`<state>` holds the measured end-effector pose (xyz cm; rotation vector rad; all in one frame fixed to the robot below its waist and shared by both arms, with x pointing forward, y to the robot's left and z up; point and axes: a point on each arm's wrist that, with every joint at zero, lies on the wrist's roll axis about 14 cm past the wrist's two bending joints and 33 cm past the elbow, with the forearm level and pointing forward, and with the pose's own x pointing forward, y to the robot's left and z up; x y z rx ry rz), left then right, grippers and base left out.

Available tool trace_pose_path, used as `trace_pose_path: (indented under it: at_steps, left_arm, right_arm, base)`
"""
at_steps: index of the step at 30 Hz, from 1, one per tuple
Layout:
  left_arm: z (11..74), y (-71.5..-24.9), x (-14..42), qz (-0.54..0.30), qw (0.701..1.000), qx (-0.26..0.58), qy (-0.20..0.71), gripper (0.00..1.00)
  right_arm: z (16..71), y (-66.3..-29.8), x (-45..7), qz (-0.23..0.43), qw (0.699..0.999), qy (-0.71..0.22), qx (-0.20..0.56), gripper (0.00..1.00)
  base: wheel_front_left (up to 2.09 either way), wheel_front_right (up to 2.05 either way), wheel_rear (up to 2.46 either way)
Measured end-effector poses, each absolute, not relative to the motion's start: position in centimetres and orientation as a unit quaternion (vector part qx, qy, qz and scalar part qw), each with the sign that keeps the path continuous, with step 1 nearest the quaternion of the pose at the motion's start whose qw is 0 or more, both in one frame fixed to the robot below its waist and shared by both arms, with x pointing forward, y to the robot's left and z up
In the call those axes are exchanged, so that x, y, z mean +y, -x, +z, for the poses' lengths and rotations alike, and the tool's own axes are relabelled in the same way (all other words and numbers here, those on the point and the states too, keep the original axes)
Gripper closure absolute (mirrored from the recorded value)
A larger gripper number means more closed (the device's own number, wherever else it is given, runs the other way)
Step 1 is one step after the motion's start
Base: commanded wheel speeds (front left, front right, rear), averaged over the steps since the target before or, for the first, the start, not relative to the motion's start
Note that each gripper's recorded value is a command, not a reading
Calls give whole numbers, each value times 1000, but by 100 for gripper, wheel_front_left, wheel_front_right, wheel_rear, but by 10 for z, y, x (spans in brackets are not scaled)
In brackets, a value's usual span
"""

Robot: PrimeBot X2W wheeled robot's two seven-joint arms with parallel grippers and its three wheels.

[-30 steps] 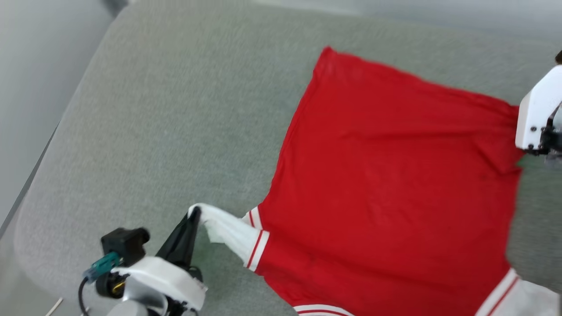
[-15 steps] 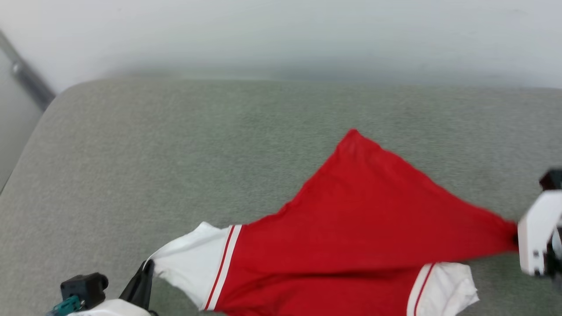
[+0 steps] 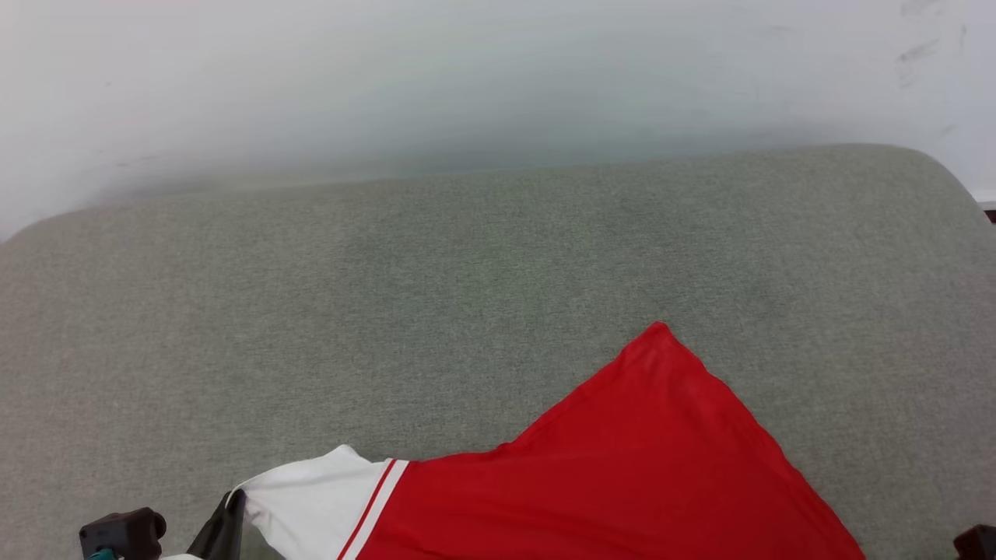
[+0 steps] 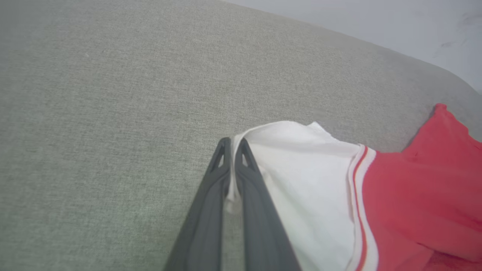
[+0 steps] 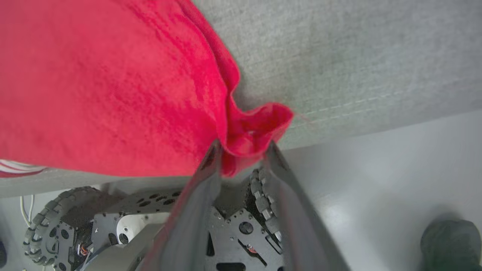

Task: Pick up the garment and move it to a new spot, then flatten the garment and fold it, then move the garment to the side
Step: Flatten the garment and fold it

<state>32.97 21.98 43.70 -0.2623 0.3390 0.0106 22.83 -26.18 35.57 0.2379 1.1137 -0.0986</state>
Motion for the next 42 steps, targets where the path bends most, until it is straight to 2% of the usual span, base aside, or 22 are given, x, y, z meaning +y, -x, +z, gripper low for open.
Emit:
trace_pose_path:
  at_steps: [4, 9, 13, 17, 22, 26, 32, 42]
  left_arm:
    - [439, -334, 215, -4, 977, 170, 127, 100]
    - [446, -340, 211, -13, 979, 163, 125, 100]
    - [452, -346, 207, -17, 980, 154, 127, 100]
    - [459, -355, 202, -23, 981, 141, 133, 100]
    - [462, -367, 200, -26, 982, 131, 133, 100]
    - [460, -374, 198, -27, 982, 126, 136, 100]
    - [457, -384, 200, -27, 982, 122, 138, 100]
    - [438, -394, 208, -15, 980, 135, 146, 100]
  right_arm:
    - [373, -249, -261, -65, 884, -134, 442, 0]
    - [426, -310, -275, -88, 951, -138, 262, 0]
    - [449, -349, -265, -75, 972, -139, 174, 0]
    - [456, -387, -245, -38, 979, -132, 151, 0]
    - [452, -432, -214, 37, 973, -94, 210, 0]
    - [441, -456, -189, 97, 947, -39, 303, 0]
    - [410, -461, -157, 150, 885, 0, 441, 0]
    - [360, -462, -128, 186, 822, 21, 538, 0]
  base:
    - [0, 0, 0]
    - [0, 0, 0]
    - [0, 0, 0]
    - [0, 0, 0]
    - [0, 0, 0]
    - [0, 0, 0]
    - [0, 0, 0]
    - [0, 0, 0]
